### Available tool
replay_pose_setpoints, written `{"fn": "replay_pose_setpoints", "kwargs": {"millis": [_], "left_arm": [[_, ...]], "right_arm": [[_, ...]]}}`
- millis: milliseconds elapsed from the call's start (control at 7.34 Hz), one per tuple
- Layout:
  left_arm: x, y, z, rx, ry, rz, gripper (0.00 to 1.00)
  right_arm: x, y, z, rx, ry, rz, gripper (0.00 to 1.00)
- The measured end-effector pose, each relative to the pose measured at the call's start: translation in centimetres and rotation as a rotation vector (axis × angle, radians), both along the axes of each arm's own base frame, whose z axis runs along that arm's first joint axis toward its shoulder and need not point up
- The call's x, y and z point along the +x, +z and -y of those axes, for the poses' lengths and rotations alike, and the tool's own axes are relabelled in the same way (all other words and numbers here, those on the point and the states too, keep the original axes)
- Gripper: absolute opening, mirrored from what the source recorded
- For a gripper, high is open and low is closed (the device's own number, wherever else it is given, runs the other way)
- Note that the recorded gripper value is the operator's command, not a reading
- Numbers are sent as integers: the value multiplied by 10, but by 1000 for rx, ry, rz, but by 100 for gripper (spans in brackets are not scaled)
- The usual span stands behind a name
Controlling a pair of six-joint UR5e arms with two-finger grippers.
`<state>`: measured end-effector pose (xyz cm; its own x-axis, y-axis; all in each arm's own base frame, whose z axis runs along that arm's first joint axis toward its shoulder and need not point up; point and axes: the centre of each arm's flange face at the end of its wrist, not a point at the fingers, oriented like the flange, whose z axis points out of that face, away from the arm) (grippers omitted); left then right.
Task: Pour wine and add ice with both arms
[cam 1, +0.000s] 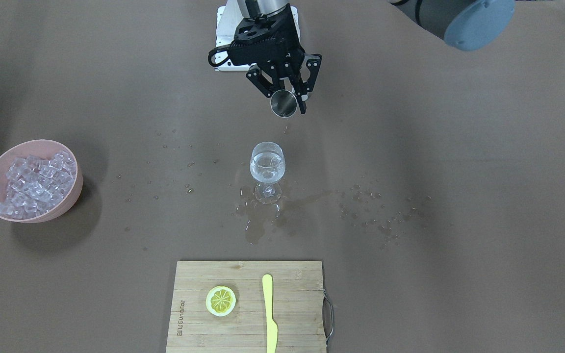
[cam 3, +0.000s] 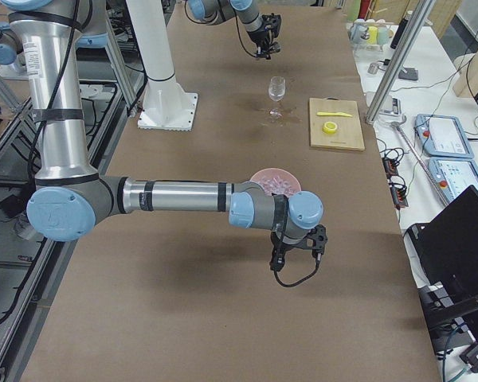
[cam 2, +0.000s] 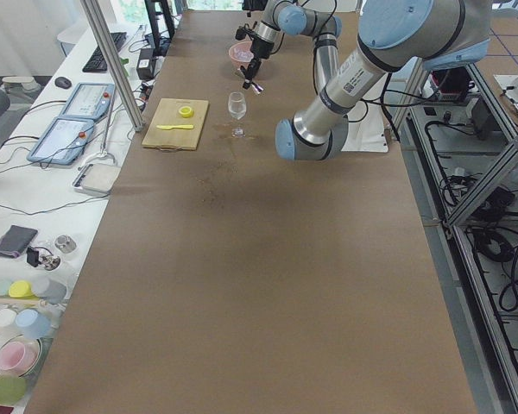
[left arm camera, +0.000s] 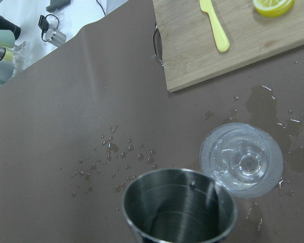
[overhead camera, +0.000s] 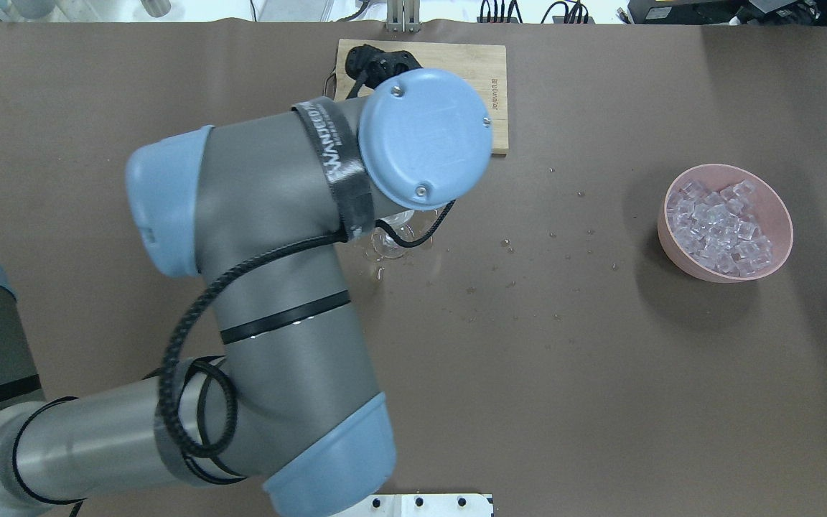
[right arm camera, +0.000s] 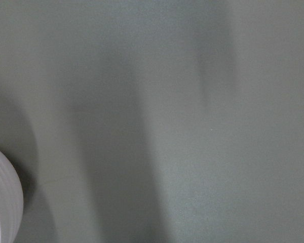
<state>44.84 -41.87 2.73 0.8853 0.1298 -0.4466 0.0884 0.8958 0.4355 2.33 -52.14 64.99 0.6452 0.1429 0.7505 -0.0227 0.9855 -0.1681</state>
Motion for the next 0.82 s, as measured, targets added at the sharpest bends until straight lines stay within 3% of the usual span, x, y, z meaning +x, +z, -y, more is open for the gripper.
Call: {"fn": "replay_pose_setpoints", "kwargs": {"millis": [409, 817], "left_arm": [[-79, 41, 29, 73, -78, -203, 0], [-130, 122, 42, 142, -137, -307, 0]], "right_arm": [[0, -5, 2, 10, 0, 1, 100], [-1, -12, 8, 24, 0, 3, 100]]}}
